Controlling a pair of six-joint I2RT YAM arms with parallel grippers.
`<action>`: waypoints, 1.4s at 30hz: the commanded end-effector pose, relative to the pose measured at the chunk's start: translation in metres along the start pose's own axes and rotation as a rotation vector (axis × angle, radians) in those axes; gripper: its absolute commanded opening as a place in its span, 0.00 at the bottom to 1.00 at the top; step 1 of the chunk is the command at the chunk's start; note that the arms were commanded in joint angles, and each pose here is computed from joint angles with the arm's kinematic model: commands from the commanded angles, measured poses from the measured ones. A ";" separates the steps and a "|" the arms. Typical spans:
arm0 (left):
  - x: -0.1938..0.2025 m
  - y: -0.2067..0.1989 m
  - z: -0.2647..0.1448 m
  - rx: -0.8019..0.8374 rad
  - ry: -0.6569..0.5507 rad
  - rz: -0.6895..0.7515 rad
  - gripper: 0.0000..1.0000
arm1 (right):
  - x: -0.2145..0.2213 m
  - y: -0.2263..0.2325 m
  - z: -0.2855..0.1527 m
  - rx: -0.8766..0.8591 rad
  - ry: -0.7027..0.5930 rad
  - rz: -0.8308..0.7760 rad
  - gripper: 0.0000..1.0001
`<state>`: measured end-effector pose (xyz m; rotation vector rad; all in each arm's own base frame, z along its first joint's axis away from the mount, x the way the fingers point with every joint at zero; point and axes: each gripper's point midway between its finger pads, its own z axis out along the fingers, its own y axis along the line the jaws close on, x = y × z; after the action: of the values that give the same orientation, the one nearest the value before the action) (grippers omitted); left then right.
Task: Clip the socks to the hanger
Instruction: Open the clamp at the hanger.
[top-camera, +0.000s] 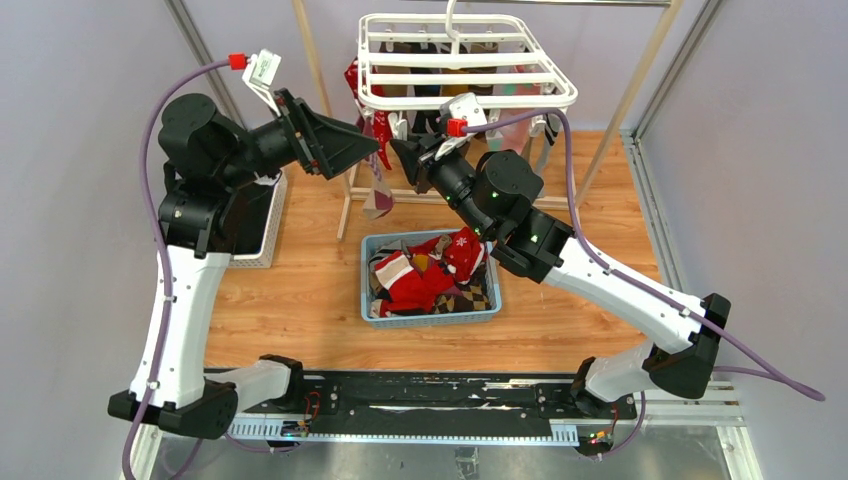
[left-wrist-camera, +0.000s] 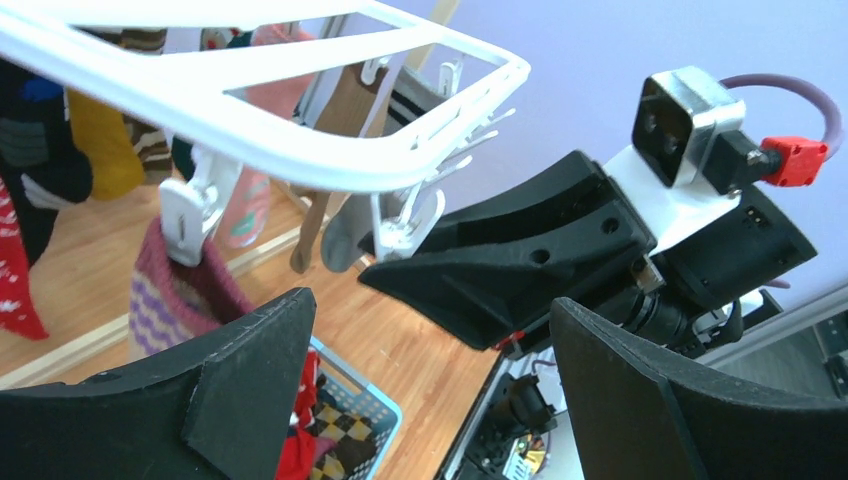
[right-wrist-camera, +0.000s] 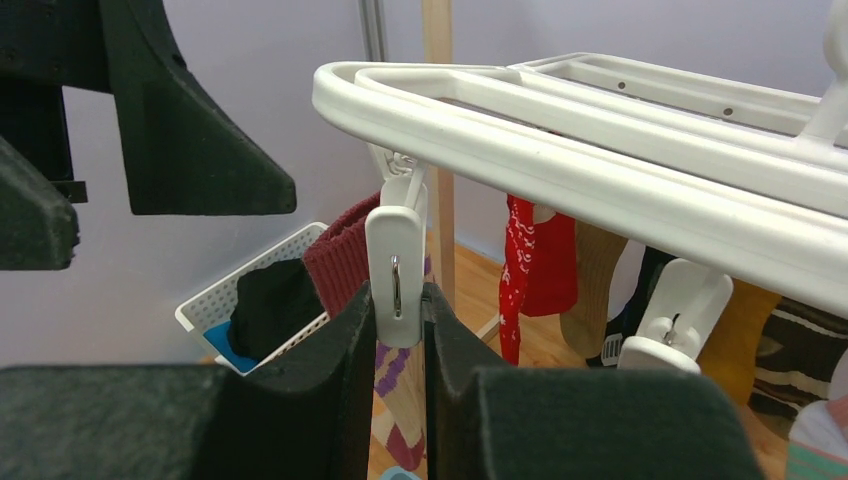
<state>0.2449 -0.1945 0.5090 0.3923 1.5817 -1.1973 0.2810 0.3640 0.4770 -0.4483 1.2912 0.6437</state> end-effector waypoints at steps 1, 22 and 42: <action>-0.017 -0.021 0.009 0.061 -0.024 0.062 0.92 | 0.003 0.006 0.003 -0.027 -0.001 0.048 0.00; 0.000 0.023 0.052 -0.005 0.056 0.053 0.74 | 0.015 0.015 0.005 -0.067 0.016 0.067 0.00; 0.004 0.035 0.059 -0.041 0.067 0.037 0.55 | 0.022 0.023 0.012 -0.092 0.040 0.089 0.00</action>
<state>0.2992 -0.2295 0.4889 0.4349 1.6632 -1.1603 0.2807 0.3821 0.4612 -0.4526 1.3222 0.7285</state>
